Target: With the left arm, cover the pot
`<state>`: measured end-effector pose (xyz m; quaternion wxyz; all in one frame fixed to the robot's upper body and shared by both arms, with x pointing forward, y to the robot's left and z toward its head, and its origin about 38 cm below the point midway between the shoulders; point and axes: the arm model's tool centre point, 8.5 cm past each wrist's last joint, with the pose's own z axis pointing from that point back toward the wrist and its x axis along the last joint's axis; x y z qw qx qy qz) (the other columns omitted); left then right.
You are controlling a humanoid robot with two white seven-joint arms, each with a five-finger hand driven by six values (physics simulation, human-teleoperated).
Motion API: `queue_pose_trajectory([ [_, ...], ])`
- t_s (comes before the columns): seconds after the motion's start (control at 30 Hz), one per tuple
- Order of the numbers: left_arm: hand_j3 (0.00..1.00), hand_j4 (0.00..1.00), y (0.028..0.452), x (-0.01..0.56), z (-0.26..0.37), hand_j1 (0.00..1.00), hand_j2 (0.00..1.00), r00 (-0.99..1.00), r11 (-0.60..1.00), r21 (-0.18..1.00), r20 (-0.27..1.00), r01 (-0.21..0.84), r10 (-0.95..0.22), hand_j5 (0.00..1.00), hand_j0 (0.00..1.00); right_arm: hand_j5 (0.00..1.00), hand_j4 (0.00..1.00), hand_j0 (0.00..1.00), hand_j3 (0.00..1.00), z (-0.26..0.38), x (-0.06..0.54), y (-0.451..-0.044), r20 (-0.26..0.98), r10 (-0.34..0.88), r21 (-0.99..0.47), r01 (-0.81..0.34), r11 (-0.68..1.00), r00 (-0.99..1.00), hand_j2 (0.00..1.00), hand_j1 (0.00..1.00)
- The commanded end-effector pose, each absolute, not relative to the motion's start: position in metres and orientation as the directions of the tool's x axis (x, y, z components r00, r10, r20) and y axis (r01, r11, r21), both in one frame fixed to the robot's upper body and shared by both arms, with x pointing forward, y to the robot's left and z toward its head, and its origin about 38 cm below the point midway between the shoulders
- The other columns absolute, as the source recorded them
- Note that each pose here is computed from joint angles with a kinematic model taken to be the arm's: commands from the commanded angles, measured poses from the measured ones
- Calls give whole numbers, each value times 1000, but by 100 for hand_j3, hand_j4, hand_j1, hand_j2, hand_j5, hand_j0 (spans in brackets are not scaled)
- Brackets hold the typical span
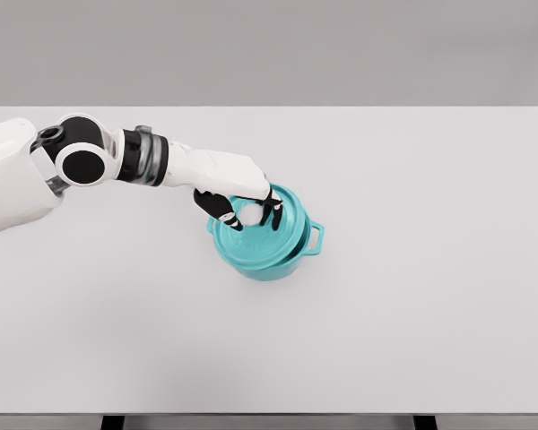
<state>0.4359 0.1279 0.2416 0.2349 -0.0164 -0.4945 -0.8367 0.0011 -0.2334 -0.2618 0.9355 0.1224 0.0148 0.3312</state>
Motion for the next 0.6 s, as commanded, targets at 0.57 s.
queue_pose_trajectory([
  [0.57,76,76,120,444,232,76,76,-890,-419,815,239,401,-388,76,76,100,100,100,100,-262,1,-233,53,623,239,-616,751,780,100,100],
])
